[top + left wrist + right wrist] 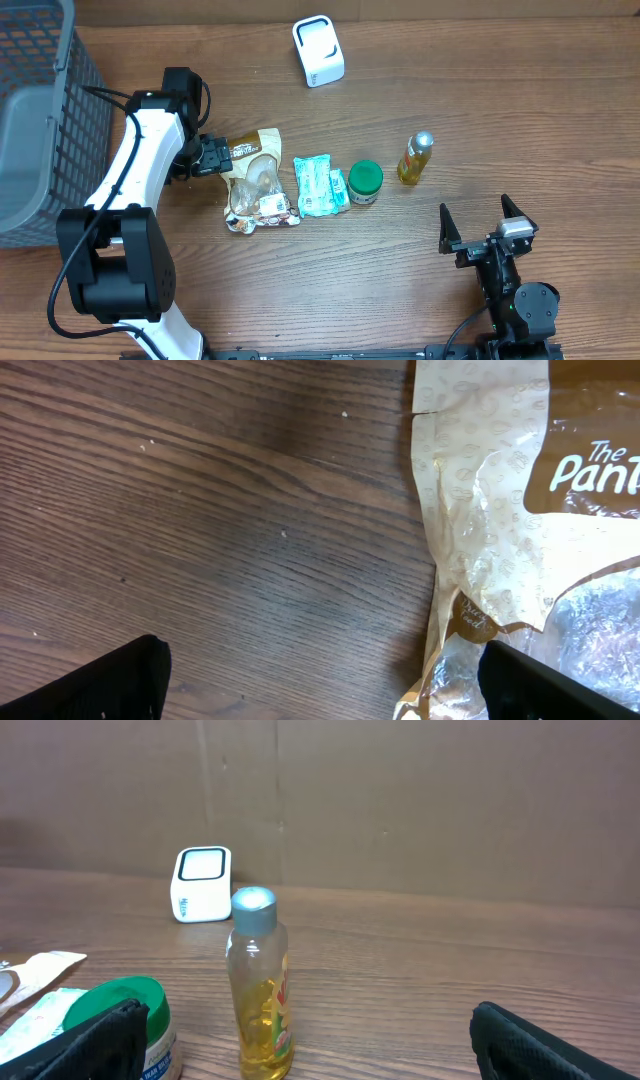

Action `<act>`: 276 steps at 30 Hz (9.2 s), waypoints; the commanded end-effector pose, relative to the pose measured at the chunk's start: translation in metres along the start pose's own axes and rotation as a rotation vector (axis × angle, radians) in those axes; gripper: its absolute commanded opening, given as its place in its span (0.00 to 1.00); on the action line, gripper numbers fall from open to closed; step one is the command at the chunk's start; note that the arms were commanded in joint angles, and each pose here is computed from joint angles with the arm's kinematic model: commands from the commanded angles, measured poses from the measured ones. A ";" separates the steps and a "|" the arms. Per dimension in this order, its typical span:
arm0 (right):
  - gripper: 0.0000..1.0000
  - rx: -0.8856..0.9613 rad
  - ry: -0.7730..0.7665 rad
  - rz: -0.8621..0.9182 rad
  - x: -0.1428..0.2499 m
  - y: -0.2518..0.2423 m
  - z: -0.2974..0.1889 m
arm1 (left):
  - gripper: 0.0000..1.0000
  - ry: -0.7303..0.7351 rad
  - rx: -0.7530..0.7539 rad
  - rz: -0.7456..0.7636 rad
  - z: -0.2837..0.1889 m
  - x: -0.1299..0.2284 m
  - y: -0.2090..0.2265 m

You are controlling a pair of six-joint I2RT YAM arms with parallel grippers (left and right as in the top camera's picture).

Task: Scan the item barcode

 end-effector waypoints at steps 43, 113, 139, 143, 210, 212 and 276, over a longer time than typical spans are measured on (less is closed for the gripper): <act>1.00 0.002 0.000 -0.001 0.003 -0.001 0.000 | 0.99 -0.011 -0.014 0.015 -0.001 -0.004 0.003; 0.79 0.179 1.263 0.402 -0.095 0.049 0.095 | 0.99 -0.011 -0.013 0.015 -0.001 -0.004 0.002; 1.00 0.193 1.182 0.322 -0.069 0.127 0.113 | 1.00 -0.011 -0.014 0.015 -0.001 -0.004 0.003; 1.00 0.193 1.183 0.322 -0.069 0.127 0.113 | 0.99 -0.011 -0.014 0.015 -0.001 -0.004 0.003; 1.00 0.178 1.159 0.326 -0.071 0.129 0.117 | 1.00 -0.011 -0.013 0.015 -0.001 -0.004 0.002; 1.00 0.174 1.153 0.324 -0.071 0.129 0.118 | 1.00 -0.011 -0.014 0.015 -0.001 -0.004 0.003; 1.00 0.520 1.229 0.079 -0.057 0.065 0.193 | 0.99 -0.011 -0.014 0.015 -0.001 -0.004 0.003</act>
Point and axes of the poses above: each gripper's point midway between its finger pads, its own z axis out along the fingers, its own y axis along the line the jaws close on, x = y × z, the point moved 6 cm from there along -z, back along the fingers, and after that the axes turned 15 degrees about z, right-handed, at the moved point
